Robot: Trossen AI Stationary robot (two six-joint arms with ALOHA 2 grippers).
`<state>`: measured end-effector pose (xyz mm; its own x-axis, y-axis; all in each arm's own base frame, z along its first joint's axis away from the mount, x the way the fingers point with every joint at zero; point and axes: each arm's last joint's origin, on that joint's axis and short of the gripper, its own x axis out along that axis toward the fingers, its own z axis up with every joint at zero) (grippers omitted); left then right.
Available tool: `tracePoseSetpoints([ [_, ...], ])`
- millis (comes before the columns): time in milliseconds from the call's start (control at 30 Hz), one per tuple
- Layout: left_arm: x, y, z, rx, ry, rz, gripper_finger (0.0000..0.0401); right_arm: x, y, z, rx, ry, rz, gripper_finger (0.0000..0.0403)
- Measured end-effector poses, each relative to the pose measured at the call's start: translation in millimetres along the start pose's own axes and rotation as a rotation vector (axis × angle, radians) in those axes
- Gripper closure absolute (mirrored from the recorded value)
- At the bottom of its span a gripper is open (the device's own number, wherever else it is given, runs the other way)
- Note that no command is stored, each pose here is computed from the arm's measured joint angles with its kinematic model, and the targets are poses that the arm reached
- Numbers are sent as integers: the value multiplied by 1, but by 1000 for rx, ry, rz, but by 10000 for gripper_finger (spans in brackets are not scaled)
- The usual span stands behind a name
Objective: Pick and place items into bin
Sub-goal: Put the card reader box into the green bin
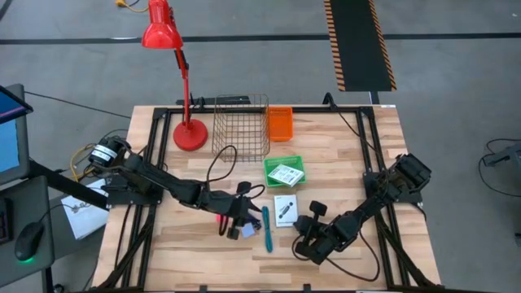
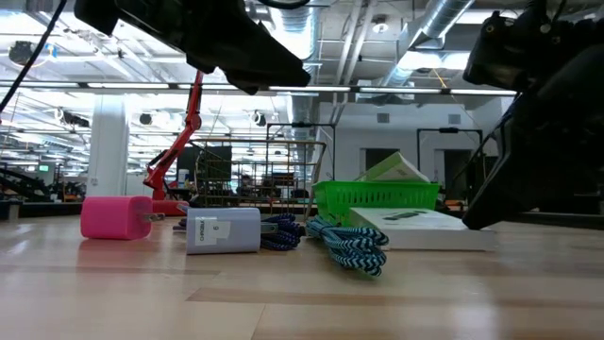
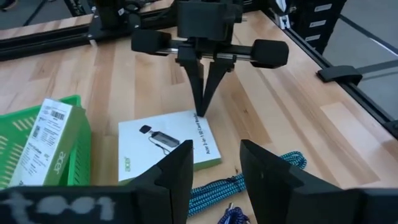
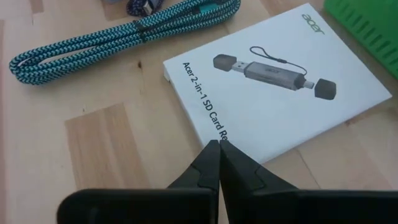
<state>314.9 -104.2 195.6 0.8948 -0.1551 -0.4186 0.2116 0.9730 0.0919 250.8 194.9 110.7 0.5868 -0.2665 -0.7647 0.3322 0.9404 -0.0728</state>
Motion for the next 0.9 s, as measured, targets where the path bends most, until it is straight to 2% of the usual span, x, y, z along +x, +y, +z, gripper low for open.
tracePoseSetpoints([
  [300,2,15,-1,-29,4,40,280,0,0,-1,15,7,4,403],
  [900,3,36,-6,-387,28,83,280,-1,2,-4,13,7,7,403],
])
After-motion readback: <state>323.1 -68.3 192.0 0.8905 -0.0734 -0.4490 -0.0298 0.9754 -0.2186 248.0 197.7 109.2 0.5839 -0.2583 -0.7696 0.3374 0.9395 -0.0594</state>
